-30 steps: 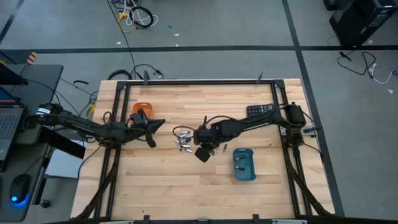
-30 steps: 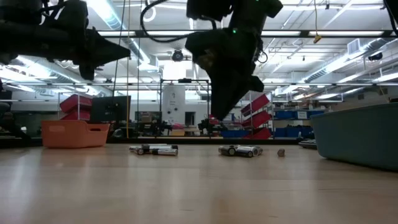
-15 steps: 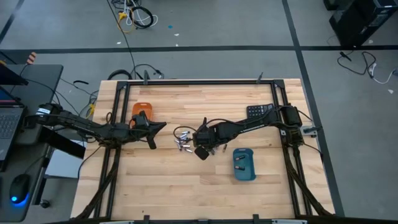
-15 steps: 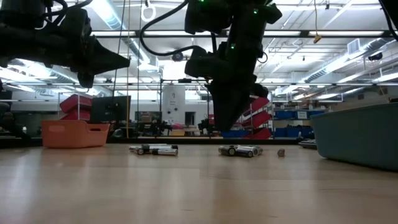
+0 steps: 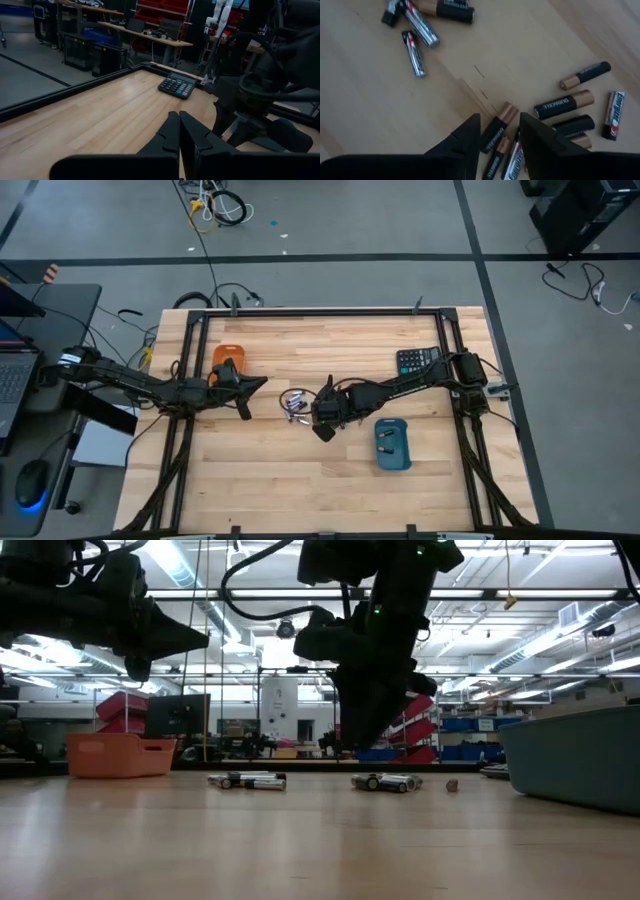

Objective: Sort batteries
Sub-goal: Put the black battery into the blue bin

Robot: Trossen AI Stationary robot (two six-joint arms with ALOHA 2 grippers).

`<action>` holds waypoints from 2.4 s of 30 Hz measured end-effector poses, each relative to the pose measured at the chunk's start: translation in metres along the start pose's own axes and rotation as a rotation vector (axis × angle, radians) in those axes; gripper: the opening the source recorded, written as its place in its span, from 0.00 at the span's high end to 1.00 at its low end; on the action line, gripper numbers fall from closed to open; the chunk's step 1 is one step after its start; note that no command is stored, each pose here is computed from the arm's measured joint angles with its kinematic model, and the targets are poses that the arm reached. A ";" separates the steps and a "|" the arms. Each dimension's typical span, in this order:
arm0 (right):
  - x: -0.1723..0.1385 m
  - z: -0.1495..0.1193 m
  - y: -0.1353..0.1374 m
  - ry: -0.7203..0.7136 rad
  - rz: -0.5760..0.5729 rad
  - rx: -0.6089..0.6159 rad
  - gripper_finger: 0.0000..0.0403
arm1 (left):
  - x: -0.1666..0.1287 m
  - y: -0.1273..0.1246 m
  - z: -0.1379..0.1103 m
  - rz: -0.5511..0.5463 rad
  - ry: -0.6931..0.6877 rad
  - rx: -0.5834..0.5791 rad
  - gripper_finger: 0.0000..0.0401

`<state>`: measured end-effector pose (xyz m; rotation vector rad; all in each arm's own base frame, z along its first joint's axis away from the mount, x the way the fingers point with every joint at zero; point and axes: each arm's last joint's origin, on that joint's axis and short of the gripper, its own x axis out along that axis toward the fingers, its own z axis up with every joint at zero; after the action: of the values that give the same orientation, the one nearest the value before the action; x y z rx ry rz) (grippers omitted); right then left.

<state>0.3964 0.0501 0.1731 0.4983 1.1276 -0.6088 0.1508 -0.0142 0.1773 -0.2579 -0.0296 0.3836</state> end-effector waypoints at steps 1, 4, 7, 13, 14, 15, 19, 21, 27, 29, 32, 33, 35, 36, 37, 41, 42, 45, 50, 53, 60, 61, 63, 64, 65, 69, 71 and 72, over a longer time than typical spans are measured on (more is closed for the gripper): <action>0.001 -0.001 -0.001 -0.003 -0.001 0.003 0.70 | 0.000 0.000 0.000 0.000 -0.001 -0.001 1.00; 0.003 -0.002 -0.002 0.001 -0.008 0.009 0.69 | 0.000 0.000 0.001 -0.002 -0.009 -0.006 1.00; 0.004 -0.002 -0.001 -0.009 0.003 0.013 0.70 | 0.000 -0.001 0.003 -0.007 -0.027 -0.017 1.00; 0.007 -0.004 -0.002 -0.017 0.007 0.018 0.69 | 0.000 -0.001 0.003 -0.008 -0.030 -0.017 1.00; 0.009 -0.005 -0.003 -0.016 0.007 0.023 0.69 | 0.000 -0.001 0.003 -0.008 -0.030 -0.017 1.00; 0.010 -0.006 -0.003 -0.012 0.002 0.025 0.70 | 0.000 -0.001 0.003 -0.008 -0.031 -0.018 1.00; 0.010 -0.005 -0.003 -0.019 0.008 0.028 0.70 | 0.000 -0.001 0.005 -0.012 -0.046 -0.027 1.00; 0.010 -0.004 -0.004 -0.034 -0.008 0.034 0.70 | 0.000 -0.002 0.007 -0.016 -0.063 -0.035 1.00; 0.011 -0.005 -0.004 -0.039 -0.013 0.053 0.70 | -0.001 -0.003 0.014 -0.030 -0.127 -0.028 1.00; 0.012 -0.006 -0.005 -0.032 -0.021 0.059 0.70 | -0.001 -0.003 0.016 -0.032 -0.140 -0.017 1.00; 0.015 -0.009 -0.007 -0.027 -0.026 0.060 0.70 | -0.001 -0.004 0.017 -0.033 -0.151 -0.016 1.00; 0.017 -0.010 -0.008 -0.030 -0.023 0.063 0.70 | -0.001 -0.004 0.017 -0.034 -0.152 -0.017 1.00; 0.022 -0.014 -0.011 -0.023 -0.025 0.065 0.70 | -0.001 -0.004 0.017 -0.034 -0.152 -0.016 1.00; 0.023 -0.016 -0.011 -0.022 -0.023 0.070 0.70 | -0.001 -0.004 0.017 -0.033 -0.152 -0.016 1.00; 0.024 -0.016 -0.012 -0.022 -0.018 0.075 0.70 | -0.001 -0.004 0.017 -0.034 -0.152 -0.016 1.00; 0.029 -0.019 -0.014 -0.017 -0.021 0.079 0.70 | -0.001 -0.004 0.017 -0.033 -0.152 -0.016 1.00; 0.029 -0.019 -0.015 -0.015 -0.021 0.079 0.70 | -0.001 -0.004 0.017 -0.033 -0.152 -0.016 1.00; 0.029 -0.019 -0.014 -0.020 -0.015 0.081 0.70 | -0.001 -0.004 0.017 -0.033 -0.151 -0.016 1.00; 0.029 -0.018 -0.013 -0.024 -0.008 0.083 0.70 | -0.001 -0.004 0.017 -0.033 -0.150 -0.015 1.00; 0.030 -0.019 -0.014 -0.028 -0.001 0.085 0.70 | -0.001 -0.004 0.017 -0.033 -0.150 -0.015 1.00; 0.038 -0.024 -0.018 -0.036 0.036 0.097 0.73 | -0.001 -0.004 0.016 -0.033 -0.148 -0.014 1.00; 0.038 -0.024 -0.018 -0.037 0.035 0.097 0.74 | -0.001 -0.004 0.017 -0.032 -0.148 -0.014 1.00; 0.038 -0.024 -0.018 -0.038 0.036 0.089 0.76 | -0.001 -0.004 0.016 -0.033 -0.148 -0.013 1.00; 0.038 -0.024 -0.018 -0.039 0.037 0.081 0.77 | -0.001 -0.004 0.016 -0.033 -0.148 -0.013 1.00; 0.038 -0.024 -0.018 -0.039 0.036 0.075 0.79 | -0.001 -0.004 0.016 -0.032 -0.148 -0.014 1.00; 0.039 -0.024 -0.018 -0.038 0.036 0.050 0.87 | -0.001 -0.004 0.016 -0.033 -0.148 -0.013 1.00; 0.039 -0.024 -0.018 -0.041 0.040 0.041 0.92 | -0.001 -0.004 0.016 -0.033 -0.148 -0.013 1.00; 0.039 -0.023 -0.018 -0.044 0.043 0.036 0.94 | -0.001 -0.004 0.016 -0.033 -0.148 -0.013 1.00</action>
<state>0.3803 0.0448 0.1275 0.5363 1.0638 -0.6011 0.1497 -0.0139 0.1941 -0.2414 -0.1814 0.3695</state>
